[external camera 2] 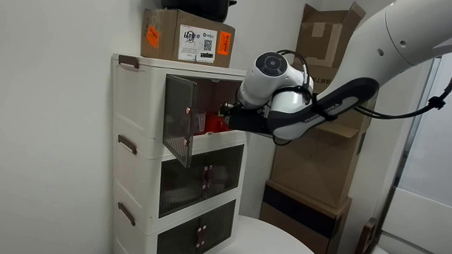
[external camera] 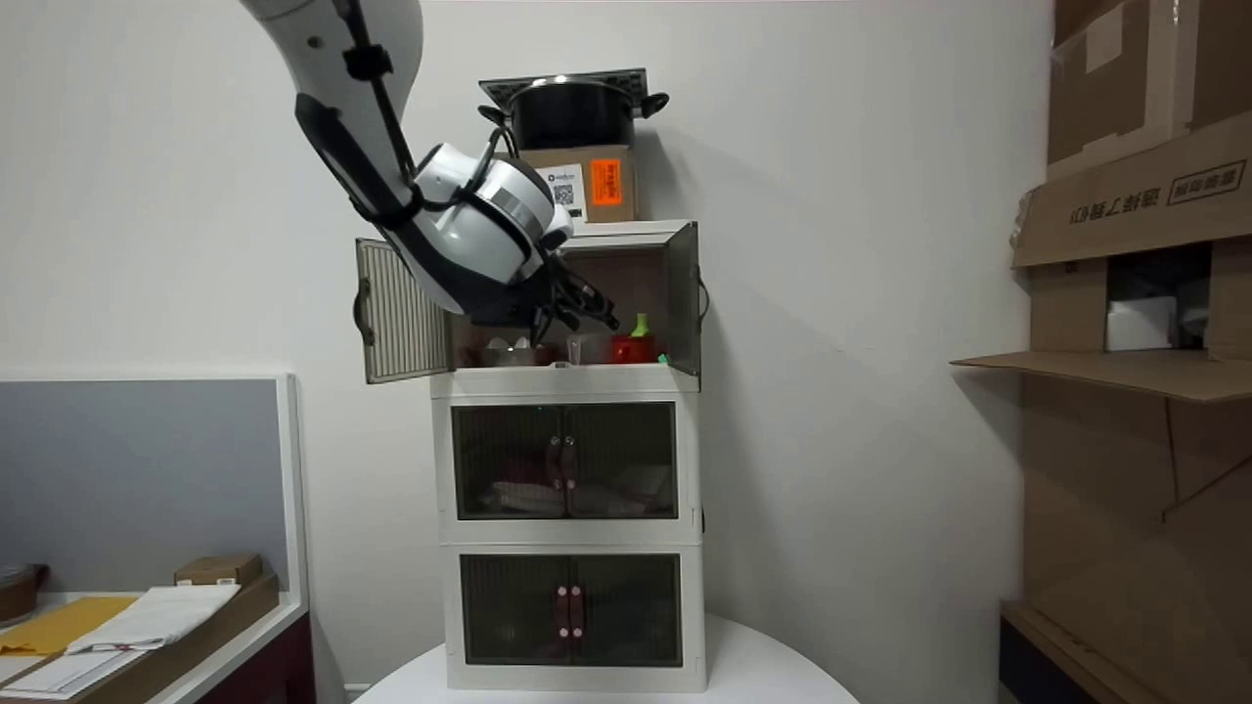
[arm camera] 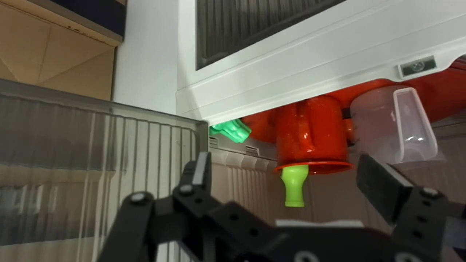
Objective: Remove the jar from the top cabinet
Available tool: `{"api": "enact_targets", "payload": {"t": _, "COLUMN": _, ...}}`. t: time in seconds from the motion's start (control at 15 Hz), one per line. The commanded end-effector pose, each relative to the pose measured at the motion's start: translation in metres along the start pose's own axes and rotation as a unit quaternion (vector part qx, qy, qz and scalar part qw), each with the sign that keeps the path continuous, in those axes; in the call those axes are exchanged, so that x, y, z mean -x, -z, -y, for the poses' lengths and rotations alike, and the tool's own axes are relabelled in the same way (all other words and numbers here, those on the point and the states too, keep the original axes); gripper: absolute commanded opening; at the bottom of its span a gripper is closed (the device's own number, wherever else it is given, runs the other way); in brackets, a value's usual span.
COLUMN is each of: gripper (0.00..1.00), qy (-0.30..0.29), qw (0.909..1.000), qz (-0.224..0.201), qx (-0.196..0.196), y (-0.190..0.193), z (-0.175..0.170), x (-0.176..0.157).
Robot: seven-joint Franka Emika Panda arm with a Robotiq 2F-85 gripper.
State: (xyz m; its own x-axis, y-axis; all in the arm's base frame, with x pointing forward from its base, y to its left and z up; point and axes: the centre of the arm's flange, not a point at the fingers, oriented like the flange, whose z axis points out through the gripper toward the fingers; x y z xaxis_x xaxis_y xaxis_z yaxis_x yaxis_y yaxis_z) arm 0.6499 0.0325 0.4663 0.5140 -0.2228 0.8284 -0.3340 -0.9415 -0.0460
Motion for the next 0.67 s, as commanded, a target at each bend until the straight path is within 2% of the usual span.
{"api": "enact_targets", "payload": {"t": 0.0, "gripper": 1.00, "qy": -0.004, "qw": 0.9997, "qz": -0.016, "qx": -0.019, "y": -0.032, "z": 0.032, "x": -0.013}}
{"api": "enact_targets", "payload": {"t": 0.6, "gripper": 1.00, "qy": 0.010, "qw": 0.9990, "qz": -0.019, "qx": -0.039, "y": -0.066, "z": 0.088, "x": -0.005}}
